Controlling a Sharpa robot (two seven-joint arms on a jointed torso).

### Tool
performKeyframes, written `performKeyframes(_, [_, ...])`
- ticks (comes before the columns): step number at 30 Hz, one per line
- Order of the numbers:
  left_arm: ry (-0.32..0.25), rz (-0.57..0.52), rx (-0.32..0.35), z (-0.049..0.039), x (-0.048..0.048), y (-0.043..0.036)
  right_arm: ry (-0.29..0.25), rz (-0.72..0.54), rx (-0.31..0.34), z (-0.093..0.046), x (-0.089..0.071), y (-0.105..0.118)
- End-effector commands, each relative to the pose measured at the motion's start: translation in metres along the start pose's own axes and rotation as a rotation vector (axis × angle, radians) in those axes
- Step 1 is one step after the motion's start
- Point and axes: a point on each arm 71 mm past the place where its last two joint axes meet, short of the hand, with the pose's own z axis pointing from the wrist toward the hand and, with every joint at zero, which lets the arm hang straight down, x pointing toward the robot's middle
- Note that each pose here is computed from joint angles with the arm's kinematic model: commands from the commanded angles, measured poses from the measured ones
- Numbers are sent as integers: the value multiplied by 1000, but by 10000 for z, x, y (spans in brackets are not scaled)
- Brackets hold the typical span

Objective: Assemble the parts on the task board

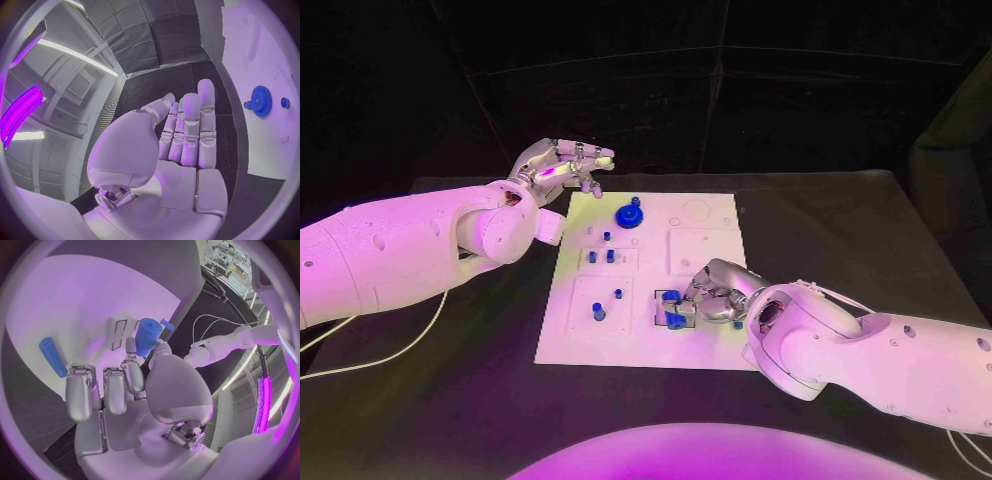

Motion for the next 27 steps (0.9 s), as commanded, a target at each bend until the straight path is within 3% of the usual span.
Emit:
performKeyframes(1, [12, -8, 7, 4, 13, -14, -22, -1, -12, 13, -18, 11])
performKeyframes(9, [13, -9, 6, 4, 16, -13, 1, -29, 8, 63, 16, 13])
performKeyframes(18, [14, -9, 3, 2, 13, -12, -14, -40, 28, 96, 9, -1])
performKeyframes(27, [12, -8, 2, 0, 6, -11, -18, -37, -36, 66, 13, 67])
